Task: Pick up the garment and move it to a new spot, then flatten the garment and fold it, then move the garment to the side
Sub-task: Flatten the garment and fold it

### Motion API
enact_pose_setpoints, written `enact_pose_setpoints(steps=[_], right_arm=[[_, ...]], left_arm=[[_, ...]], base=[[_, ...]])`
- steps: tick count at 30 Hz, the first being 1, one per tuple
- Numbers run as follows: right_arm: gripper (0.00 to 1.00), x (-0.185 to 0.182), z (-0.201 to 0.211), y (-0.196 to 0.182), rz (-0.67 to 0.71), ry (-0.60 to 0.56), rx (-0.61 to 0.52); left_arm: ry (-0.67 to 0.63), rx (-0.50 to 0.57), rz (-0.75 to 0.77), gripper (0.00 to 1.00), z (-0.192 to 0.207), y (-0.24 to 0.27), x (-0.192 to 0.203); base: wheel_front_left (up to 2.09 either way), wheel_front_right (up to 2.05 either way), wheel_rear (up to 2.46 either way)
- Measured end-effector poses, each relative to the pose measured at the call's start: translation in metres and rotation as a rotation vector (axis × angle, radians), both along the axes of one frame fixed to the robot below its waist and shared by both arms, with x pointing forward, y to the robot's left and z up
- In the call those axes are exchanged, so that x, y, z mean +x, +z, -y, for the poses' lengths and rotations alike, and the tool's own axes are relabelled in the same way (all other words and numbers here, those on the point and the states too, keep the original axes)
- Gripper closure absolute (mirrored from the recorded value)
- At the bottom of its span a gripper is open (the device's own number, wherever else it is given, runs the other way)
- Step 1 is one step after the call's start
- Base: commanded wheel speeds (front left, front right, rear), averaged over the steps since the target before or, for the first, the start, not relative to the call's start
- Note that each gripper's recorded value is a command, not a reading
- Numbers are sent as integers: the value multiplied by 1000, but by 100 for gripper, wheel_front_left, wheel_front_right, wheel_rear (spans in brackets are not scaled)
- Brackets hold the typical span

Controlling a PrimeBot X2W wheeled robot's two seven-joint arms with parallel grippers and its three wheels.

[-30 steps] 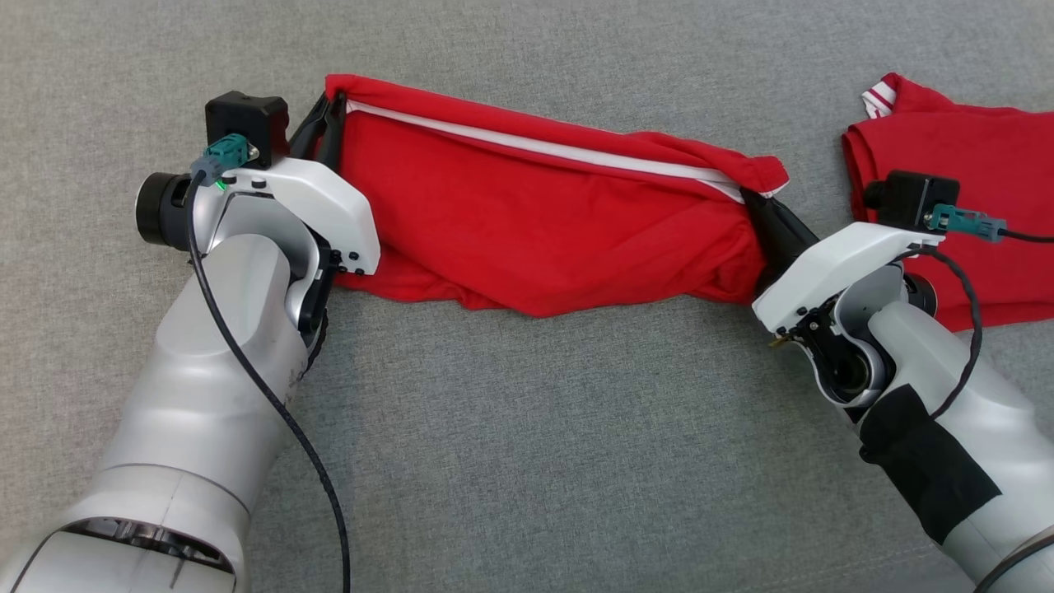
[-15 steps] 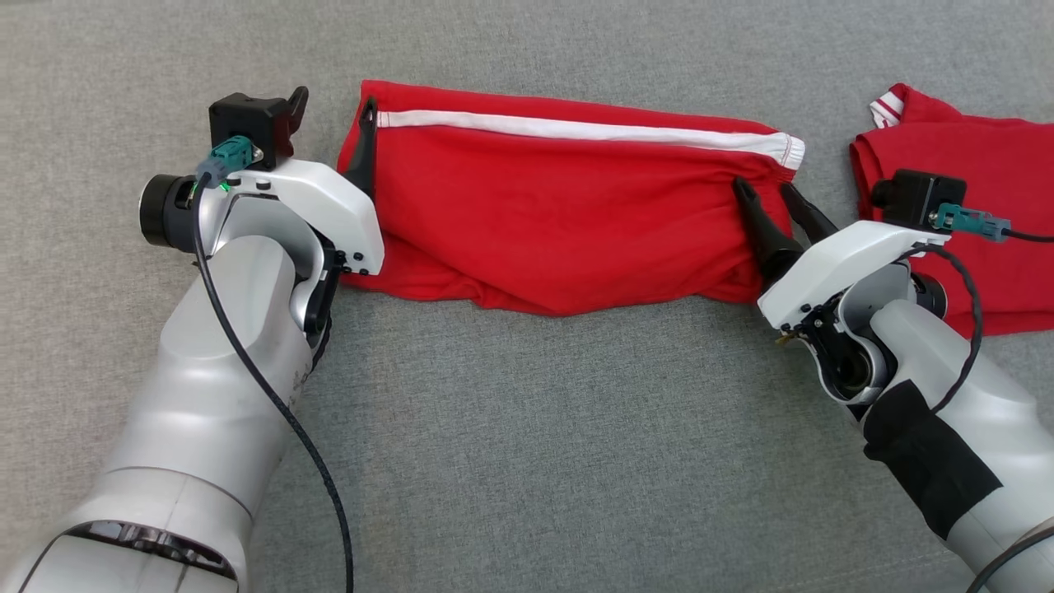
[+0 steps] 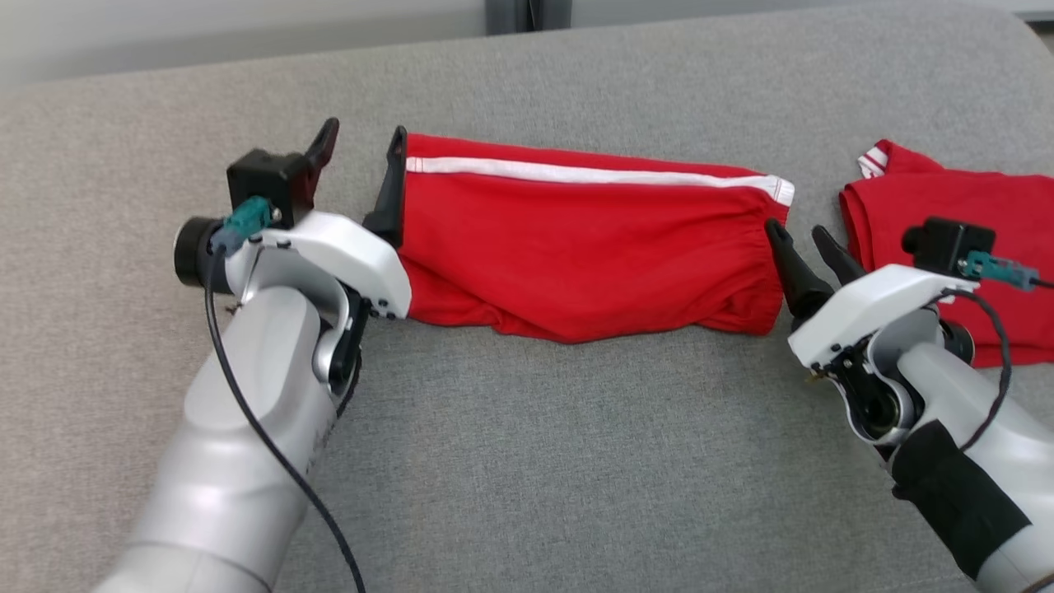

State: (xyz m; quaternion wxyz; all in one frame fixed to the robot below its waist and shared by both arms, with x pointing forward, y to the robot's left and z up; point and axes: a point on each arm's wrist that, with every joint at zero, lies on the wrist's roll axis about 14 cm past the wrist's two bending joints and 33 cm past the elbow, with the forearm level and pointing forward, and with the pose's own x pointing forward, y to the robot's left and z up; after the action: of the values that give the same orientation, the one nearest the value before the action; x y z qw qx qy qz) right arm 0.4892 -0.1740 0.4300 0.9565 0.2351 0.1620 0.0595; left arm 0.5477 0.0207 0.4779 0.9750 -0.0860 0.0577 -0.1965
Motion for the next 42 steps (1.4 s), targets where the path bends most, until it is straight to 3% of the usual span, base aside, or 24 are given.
enact_pose_setpoints(steps=[9,22,31,42], right_arm=[[0,-38,-1,2,-2,-31,78],[0,-84,-33,-6,-62,-74,305],[0,-92,-55,-12,-122,-91,441],[0,-72,-50,-23,-161,-147,458]], left_arm=[[32,-34,77,0,-18,18,-56],[126,-74,44,0,-53,4,-137],[158,-73,61,0,-65,8,-156],[145,-85,76,0,-61,13,-148]], base=[[0,0,0],[0,0,0],[0,0,0],[0,0,0]])
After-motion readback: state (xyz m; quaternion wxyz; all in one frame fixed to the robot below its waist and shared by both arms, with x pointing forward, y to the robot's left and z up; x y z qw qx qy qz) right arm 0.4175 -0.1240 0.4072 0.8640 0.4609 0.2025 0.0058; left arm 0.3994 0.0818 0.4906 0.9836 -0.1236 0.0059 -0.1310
